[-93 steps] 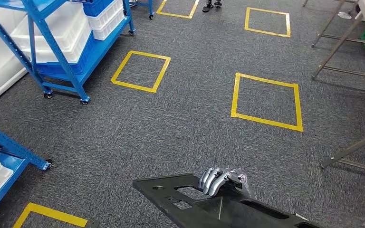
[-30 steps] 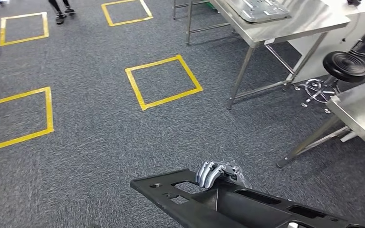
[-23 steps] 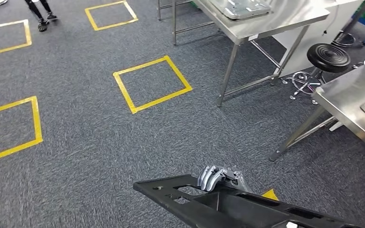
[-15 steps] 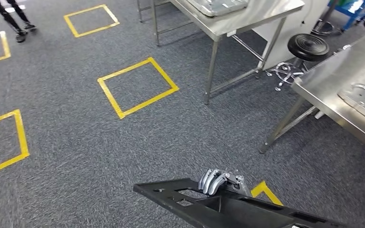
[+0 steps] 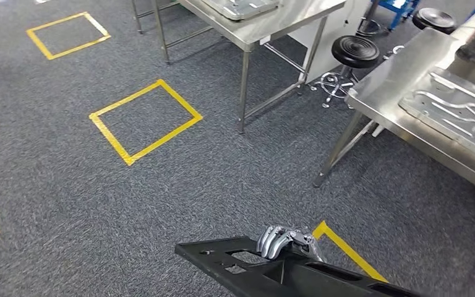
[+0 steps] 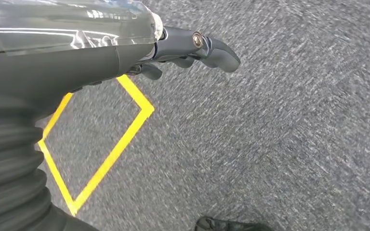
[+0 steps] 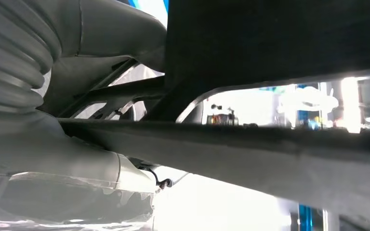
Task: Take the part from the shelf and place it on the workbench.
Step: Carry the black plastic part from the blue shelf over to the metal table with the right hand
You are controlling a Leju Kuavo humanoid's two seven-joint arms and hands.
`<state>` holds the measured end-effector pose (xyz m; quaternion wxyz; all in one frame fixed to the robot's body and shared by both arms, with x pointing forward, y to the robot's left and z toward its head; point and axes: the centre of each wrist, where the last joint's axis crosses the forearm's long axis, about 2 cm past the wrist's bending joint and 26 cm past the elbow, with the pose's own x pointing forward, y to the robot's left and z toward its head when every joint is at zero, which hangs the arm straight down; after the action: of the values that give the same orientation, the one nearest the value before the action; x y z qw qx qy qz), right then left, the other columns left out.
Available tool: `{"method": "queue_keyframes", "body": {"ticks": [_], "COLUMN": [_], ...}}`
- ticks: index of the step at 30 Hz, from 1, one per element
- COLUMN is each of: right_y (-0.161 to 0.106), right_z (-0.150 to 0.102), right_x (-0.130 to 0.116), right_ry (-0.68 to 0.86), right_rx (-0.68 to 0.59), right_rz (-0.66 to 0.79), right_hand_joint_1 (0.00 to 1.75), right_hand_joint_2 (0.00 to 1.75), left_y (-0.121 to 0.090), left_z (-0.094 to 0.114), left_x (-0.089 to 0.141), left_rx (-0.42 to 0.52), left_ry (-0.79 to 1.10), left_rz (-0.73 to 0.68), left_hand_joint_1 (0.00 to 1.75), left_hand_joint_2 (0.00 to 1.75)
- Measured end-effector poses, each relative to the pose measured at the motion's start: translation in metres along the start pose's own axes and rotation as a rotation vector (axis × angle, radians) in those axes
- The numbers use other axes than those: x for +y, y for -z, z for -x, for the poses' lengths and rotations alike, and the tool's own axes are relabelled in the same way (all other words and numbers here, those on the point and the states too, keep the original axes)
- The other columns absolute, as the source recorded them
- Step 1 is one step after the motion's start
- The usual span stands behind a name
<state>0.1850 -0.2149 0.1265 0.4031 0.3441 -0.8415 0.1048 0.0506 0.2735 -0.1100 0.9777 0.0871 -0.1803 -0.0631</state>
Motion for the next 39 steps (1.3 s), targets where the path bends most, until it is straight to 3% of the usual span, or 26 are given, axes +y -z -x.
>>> {"method": "queue_keyframes", "body": {"ticks": [18, 39], "right_y": [0.008, -0.007], "right_z": [-0.002, -0.005], "right_x": [-0.003, 0.001], "right_ry": [0.009, 0.0], "right_rx": [0.0, -0.008], "right_rz": [-0.015, 0.038], "right_hand_joint_1": [1.24, 1.24], "right_hand_joint_2": [1.75, 1.75], "left_y": [-0.001, -0.001], "left_z": [0.002, -0.002], "left_x": [-0.004, -0.004], "left_rx": [0.083, 0.011], "left_ry": [-0.01, 0.028], "left_rz": [-0.004, 0.005], "left_hand_joint_1": [0.0, 0.0], "left_hand_joint_2": [1.75, 1.75]}}
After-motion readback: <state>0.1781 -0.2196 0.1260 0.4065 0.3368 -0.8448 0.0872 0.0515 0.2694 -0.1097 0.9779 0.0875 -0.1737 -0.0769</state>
